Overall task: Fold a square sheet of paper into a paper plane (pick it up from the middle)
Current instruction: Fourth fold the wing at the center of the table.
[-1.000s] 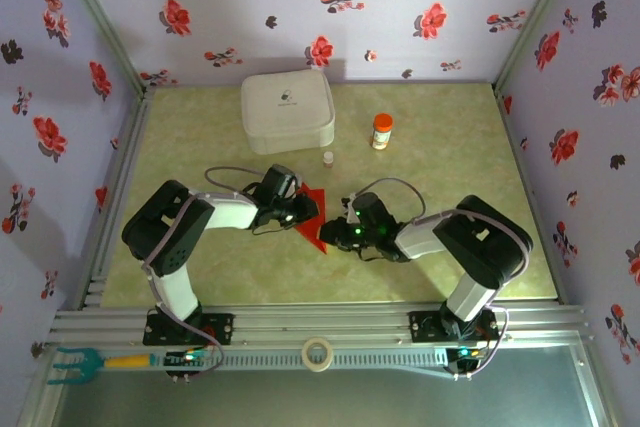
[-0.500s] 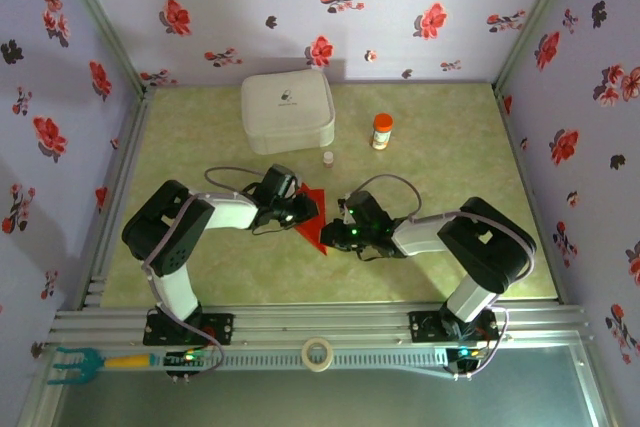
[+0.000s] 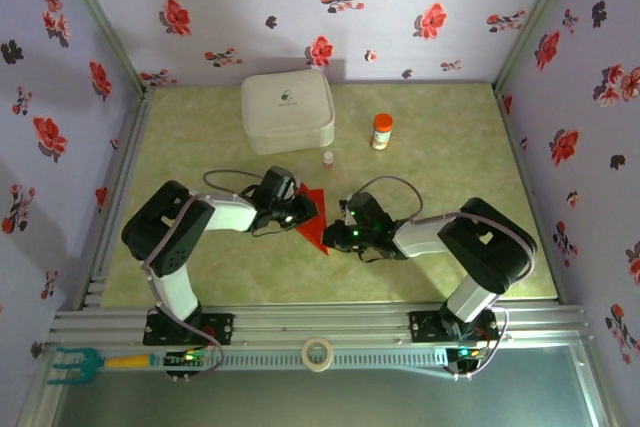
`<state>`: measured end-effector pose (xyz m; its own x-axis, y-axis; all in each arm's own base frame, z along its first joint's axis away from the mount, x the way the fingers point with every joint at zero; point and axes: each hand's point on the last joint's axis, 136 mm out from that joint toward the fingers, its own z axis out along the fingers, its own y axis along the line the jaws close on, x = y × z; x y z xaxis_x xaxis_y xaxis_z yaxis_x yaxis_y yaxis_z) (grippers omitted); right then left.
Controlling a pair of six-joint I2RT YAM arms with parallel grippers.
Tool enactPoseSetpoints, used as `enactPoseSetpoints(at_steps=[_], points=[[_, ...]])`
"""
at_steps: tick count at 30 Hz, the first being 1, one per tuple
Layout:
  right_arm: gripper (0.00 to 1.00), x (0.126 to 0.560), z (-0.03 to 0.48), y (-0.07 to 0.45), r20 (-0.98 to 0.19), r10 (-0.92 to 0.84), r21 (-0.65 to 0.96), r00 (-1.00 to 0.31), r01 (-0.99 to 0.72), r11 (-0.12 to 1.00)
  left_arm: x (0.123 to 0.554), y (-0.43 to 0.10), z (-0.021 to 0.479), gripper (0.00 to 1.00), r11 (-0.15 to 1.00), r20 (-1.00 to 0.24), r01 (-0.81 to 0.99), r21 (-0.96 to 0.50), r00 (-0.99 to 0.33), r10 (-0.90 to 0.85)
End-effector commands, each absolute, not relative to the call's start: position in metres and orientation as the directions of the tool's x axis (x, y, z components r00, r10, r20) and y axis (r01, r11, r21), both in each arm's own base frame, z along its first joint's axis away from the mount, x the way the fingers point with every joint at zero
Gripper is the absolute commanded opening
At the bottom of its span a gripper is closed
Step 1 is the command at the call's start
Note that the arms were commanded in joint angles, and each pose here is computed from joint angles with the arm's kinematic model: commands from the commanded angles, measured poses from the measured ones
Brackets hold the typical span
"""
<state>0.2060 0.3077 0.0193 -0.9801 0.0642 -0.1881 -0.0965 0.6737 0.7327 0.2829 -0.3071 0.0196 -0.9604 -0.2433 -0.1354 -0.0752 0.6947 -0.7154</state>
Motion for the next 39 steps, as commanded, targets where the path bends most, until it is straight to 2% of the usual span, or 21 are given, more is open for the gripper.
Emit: enactPoseSetpoints(at_steps=[1, 4, 10, 12, 25, 39], points=[[0.11, 0.184, 0.000, 0.294, -0.106, 0.031, 0.697, -0.994, -0.052, 0.715, 0.267, -0.296, 0.000, 0.12, 0.722, -0.088, -0.143, -0.677, -0.958, -0.273], [0.11, 0.183, -0.001, 0.292, -0.103, 0.028, 0.691, -0.994, -0.051, 0.721, 0.265, -0.293, 0.000, 0.12, 0.727, -0.094, -0.153, -0.670, -0.953, -0.287], [0.21, 0.187, 0.005, 0.289, -0.131, 0.032, 0.678, -0.991, -0.066, 0.733, 0.266, -0.292, 0.003, 0.12, 0.731, -0.108, -0.143, -0.667, -0.952, -0.285], [0.22, 0.189, 0.007, 0.289, -0.140, 0.021, 0.665, -0.990, -0.079, 0.742, 0.267, -0.292, 0.004, 0.12, 0.732, -0.109, -0.141, -0.667, -0.953, -0.283], [0.11, 0.184, -0.001, 0.285, -0.114, 0.027, 0.656, -0.993, -0.055, 0.753, 0.267, -0.293, 0.004, 0.12, 0.735, -0.110, -0.132, -0.665, -0.956, -0.272], [0.13, 0.178, 0.004, 0.283, -0.099, 0.032, 0.682, -0.995, -0.045, 0.730, 0.267, -0.291, 0.003, 0.12, 0.735, -0.105, -0.141, -0.664, -0.955, -0.278]])
